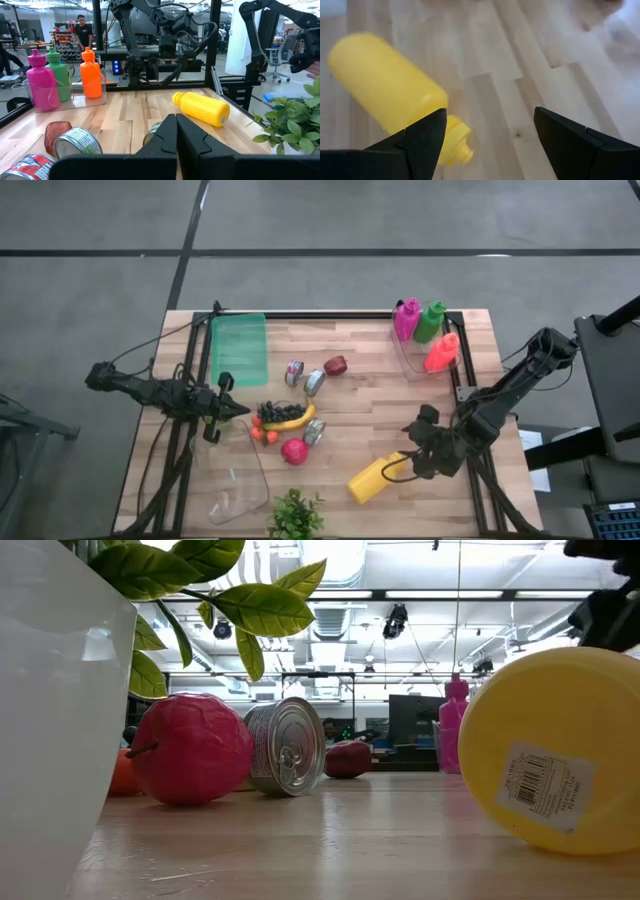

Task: Pick & Place Food Item
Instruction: Put the yellow tumbler bottle into the top right transparent bin

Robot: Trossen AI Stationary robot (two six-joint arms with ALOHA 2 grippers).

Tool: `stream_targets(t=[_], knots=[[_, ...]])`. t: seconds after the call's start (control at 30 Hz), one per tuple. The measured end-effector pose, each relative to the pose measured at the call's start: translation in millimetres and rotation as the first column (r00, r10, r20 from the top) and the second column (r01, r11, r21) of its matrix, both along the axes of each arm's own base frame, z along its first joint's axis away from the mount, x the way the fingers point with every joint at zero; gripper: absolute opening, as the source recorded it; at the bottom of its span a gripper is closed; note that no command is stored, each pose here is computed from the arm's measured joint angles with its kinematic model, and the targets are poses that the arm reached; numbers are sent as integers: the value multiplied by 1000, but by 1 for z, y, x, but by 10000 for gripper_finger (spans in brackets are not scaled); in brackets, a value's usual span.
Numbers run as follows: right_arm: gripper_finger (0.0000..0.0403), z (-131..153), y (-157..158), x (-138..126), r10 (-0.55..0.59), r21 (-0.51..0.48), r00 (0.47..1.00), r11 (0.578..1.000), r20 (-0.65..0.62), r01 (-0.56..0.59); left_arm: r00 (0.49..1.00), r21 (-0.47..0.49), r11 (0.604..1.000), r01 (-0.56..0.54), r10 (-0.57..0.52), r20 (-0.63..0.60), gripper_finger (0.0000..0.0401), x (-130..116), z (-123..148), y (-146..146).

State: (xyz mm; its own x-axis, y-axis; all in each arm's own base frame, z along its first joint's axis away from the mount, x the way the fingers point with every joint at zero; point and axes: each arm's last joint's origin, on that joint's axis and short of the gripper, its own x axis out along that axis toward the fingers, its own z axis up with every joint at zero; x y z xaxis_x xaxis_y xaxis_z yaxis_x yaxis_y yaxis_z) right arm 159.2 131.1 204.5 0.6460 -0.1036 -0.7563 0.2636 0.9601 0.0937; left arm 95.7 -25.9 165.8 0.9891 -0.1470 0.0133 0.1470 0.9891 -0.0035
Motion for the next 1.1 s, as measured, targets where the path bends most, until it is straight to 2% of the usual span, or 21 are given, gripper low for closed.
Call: stream_targets(t=[0.3,0.47,0.73,1.1], knots=[[298,-12,4,4,208,-76,976,976,59,-203,1000,0,1000,0,0,0,0,0,0,0],[298,-11,6,5,339,-180,940,928,38,-327,1000,0,1000,0,0,0,0,0,0,0],[298,-20,12,7,497,-184,867,848,-50,-497,1000,0,1000,0,0,0,0,0,0,0],[298,-43,18,12,515,-186,840,820,-171,-540,1000,0,1000,0,0,0,0,0,0,0]])
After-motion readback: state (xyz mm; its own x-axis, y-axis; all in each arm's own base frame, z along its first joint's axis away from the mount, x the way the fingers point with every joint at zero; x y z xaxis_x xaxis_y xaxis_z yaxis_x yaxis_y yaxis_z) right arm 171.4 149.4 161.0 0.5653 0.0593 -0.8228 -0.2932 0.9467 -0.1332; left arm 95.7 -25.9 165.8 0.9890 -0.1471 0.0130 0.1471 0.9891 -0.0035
